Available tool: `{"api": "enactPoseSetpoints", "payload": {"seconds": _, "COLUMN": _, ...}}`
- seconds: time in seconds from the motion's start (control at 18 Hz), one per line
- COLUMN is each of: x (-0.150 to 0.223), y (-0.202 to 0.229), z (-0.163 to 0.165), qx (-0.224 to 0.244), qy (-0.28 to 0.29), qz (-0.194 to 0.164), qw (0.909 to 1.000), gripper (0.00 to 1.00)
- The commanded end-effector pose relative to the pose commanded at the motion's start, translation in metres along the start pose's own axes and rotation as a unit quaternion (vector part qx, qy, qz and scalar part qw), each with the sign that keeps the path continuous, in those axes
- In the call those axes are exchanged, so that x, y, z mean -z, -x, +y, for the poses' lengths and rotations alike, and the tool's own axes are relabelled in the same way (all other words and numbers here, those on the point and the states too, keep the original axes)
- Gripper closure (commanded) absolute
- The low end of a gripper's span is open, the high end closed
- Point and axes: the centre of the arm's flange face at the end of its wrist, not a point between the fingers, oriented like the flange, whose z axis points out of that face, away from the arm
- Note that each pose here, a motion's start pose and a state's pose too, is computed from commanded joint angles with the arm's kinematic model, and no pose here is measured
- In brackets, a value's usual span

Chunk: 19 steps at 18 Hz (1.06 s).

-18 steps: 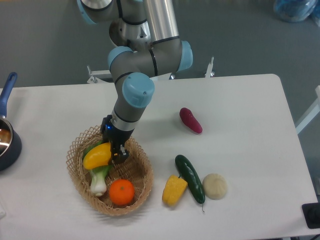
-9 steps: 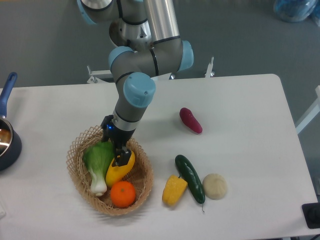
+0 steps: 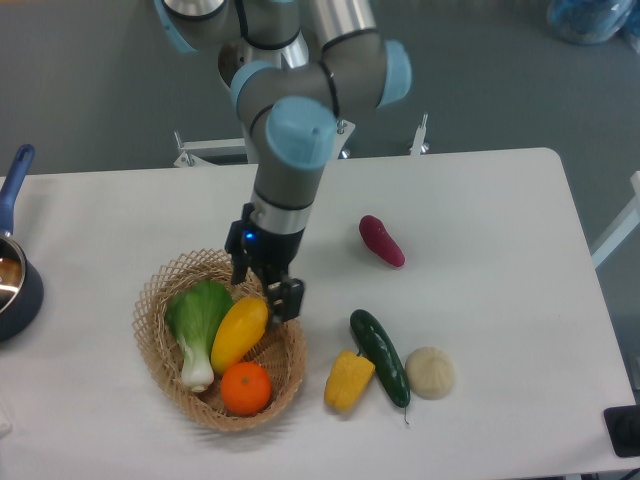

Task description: Place the mango in the basket

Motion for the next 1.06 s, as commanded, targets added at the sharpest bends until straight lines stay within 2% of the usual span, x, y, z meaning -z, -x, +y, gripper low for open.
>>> {"api": "enactPoseSetpoints", "payload": {"seconds": 0.11, "x": 0.038, "y": 0.028, "z": 0.017, "qx": 0.028, "qy": -0.007, "qz": -0.039, "qw": 0.9988, "gripper": 0.00}}
{"api": "enactPoseSetpoints", "payload": {"seconds": 0.39, "x": 0.114, "y": 0.091, "z": 0.034, "qx": 0.043, "qy": -0.014, "qz": -0.123, "qw": 0.9913, "gripper": 0.00}}
{"api": "enactPoseSetpoints", "payload": {"seconds": 0.5, "x": 0.134, "y": 0.108, "z": 0.044, "qx": 0.046, "qy": -0.013, "qz": -0.143, "qw": 0.9886, "gripper": 0.00}}
{"api": "enactPoseSetpoints", "payload": {"seconds": 0.67, "x": 0.142, "y": 0.109, "z": 0.053, "qx": 0.008, "qy": 0.000, "qz": -0.143, "qw": 0.9897, "gripper": 0.00}}
{"api": "enactPoseSetpoints", "payload": {"seconds": 0.78, "x": 0.150, "y": 0.111, "z": 0.070, "qx": -0.001, "qy": 0.014, "qz": -0.135, "qw": 0.9908, "gripper": 0.00}}
{"api": "enactPoseSetpoints", "payload": {"seconds": 0.94, "x": 0.158, "y": 0.110, "z": 0.078, "qx": -0.023, "qy": 0.025, "qz": -0.127, "qw": 0.9913, "gripper": 0.00}}
{"api": "enactPoseSetpoints", "payload": {"seconds": 1.06, "x": 0.162, "y": 0.110, "z": 0.083, "qx": -0.021, "qy": 0.027, "qz": -0.129, "qw": 0.9911, "gripper": 0.00}}
